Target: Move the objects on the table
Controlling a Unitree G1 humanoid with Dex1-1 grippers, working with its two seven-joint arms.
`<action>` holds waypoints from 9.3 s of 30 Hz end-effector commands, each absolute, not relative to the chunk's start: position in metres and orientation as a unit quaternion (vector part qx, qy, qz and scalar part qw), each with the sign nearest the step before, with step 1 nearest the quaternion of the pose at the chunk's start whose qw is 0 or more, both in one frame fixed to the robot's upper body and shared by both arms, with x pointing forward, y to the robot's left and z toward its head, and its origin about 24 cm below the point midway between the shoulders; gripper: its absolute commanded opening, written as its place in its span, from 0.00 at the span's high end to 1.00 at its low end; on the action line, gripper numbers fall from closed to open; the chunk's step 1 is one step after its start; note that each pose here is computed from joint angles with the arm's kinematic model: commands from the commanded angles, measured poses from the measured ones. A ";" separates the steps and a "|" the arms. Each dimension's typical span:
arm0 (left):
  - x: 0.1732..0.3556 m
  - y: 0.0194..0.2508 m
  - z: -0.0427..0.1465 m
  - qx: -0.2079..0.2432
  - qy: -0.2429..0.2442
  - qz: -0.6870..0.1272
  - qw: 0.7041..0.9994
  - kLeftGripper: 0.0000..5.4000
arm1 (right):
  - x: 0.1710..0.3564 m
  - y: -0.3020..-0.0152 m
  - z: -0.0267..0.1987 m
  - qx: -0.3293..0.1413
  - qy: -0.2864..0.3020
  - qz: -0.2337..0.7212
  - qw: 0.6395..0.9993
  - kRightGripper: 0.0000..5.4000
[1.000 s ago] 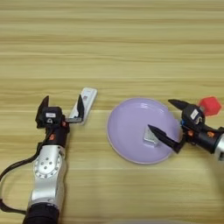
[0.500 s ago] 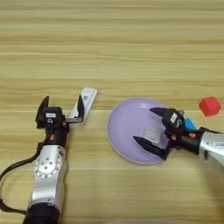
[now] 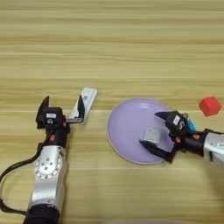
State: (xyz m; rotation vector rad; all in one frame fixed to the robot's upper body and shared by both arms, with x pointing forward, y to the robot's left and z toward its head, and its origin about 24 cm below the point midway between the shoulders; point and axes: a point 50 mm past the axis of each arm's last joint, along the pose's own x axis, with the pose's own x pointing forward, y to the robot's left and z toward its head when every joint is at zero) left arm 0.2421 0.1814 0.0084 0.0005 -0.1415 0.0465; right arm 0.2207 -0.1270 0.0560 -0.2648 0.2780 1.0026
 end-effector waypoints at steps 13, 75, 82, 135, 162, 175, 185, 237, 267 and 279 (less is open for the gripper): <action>0.239 0.181 0.007 0.001 -0.062 0.027 0.998 0.00 | 0.221 -0.126 0.045 -0.138 0.156 0.479 0.853 0.00; 0.238 0.180 0.007 -0.001 -0.062 0.028 0.998 0.00 | 0.223 -0.127 0.038 -0.123 0.148 0.461 0.866 0.43; 0.238 0.179 0.006 -0.001 -0.061 0.027 0.998 0.00 | 0.229 -0.130 0.063 -0.101 0.095 0.434 0.890 0.43; 0.241 0.179 0.007 -0.003 -0.061 0.024 0.998 0.00 | 0.217 -0.258 0.026 -0.080 0.170 0.122 0.975 0.43; 0.242 0.179 0.005 -0.003 -0.058 0.023 0.998 0.00 | 0.227 -0.258 0.045 -0.073 0.091 0.087 0.989 0.00; 0.242 0.179 0.004 -0.003 -0.056 0.021 0.998 0.00 | 0.244 -0.253 0.049 -0.066 0.056 0.071 0.994 0.00; 0.241 0.179 0.004 -0.003 -0.056 0.022 0.998 0.00 | 0.251 -0.248 0.046 -0.063 0.051 0.077 0.994 0.00; 0.242 0.177 0.004 -0.004 -0.055 0.021 0.998 0.00 | 0.267 -0.238 0.028 0.003 0.139 0.117 0.983 0.33; 0.241 0.177 0.004 -0.004 -0.055 0.021 0.998 0.00 | 0.265 -0.235 0.039 -0.014 0.114 0.112 0.987 0.59; 0.242 0.178 0.003 -0.003 -0.054 0.020 0.998 0.00 | 0.255 -0.213 0.064 -0.027 0.060 0.156 0.986 0.59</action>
